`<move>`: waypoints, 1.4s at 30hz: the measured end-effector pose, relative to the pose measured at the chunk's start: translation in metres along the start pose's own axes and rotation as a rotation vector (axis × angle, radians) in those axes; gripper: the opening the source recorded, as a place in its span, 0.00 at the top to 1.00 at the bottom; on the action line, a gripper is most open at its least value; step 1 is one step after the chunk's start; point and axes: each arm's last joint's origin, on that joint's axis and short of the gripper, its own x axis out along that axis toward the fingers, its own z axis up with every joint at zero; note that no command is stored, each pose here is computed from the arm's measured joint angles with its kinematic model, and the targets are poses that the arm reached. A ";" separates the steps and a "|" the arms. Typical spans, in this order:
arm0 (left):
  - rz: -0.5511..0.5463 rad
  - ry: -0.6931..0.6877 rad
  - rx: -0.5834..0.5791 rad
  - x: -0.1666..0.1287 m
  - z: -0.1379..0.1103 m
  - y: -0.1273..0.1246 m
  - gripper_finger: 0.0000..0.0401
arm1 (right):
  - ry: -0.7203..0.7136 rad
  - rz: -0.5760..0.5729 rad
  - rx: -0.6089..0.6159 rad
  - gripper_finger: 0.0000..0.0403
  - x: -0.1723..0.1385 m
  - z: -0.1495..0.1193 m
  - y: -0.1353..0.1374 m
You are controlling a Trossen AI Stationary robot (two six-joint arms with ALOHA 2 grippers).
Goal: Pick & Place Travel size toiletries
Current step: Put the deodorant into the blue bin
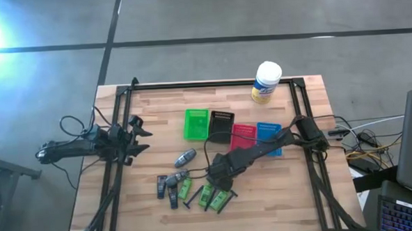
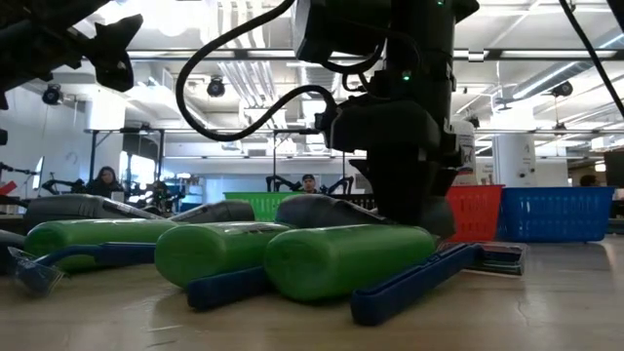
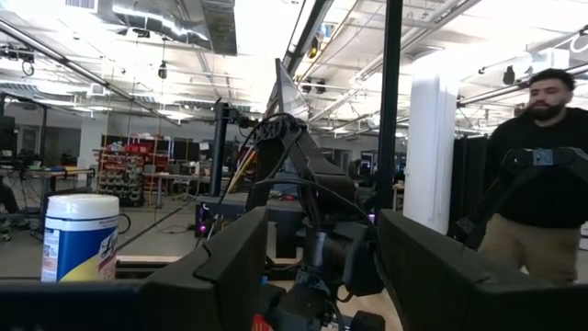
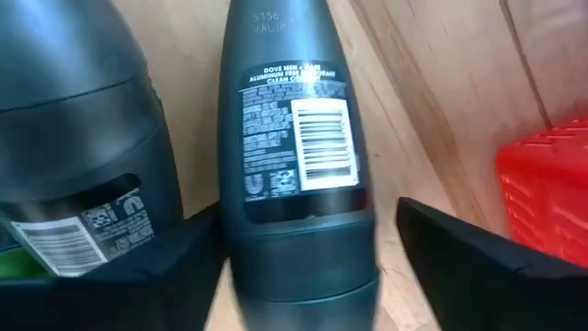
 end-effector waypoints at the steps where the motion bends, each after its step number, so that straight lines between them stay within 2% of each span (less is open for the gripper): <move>1: 0.000 0.000 0.000 0.000 0.000 0.000 0.47 | 0.000 0.000 0.000 0.36 0.000 0.000 0.000; 4: 0.000 0.001 0.000 0.000 0.000 0.000 0.47 | -0.002 0.002 -0.012 0.49 -0.001 0.000 0.000; 5: 0.000 0.001 0.000 0.000 0.000 0.000 0.47 | -0.001 0.000 -0.022 0.50 -0.001 0.000 0.000; 10: 0.000 0.000 0.000 0.000 0.000 0.000 0.47 | -0.022 0.022 -0.037 0.50 -0.014 -0.001 -0.001; 15: 0.000 0.001 0.000 0.000 0.000 0.000 0.47 | -0.085 0.096 0.038 0.50 -0.057 -0.004 -0.011; 19: 0.001 0.003 0.000 0.000 0.000 0.000 0.47 | -0.153 0.109 0.237 0.50 -0.106 -0.014 -0.033; 22: 0.003 0.011 -0.002 0.000 -0.001 0.000 0.47 | -0.153 0.031 0.442 0.50 -0.131 -0.033 -0.062; 25: 0.004 0.012 -0.002 0.000 -0.001 0.000 0.47 | -0.128 -0.042 0.668 0.50 -0.140 -0.056 -0.097; 29: 0.004 0.013 -0.002 0.000 -0.001 0.000 0.47 | -0.160 -0.038 0.928 0.50 -0.129 -0.084 -0.134; 31: 0.005 0.014 -0.002 0.000 -0.001 0.000 0.47 | -0.173 -0.005 1.013 0.50 -0.114 -0.093 -0.146; 36: 0.005 0.014 -0.002 0.000 -0.001 0.000 0.47 | -0.194 0.068 1.119 0.50 -0.080 -0.104 -0.162; 42: 0.005 0.015 -0.002 0.000 -0.002 0.000 0.47 | -0.218 0.059 1.157 0.49 -0.058 -0.101 -0.169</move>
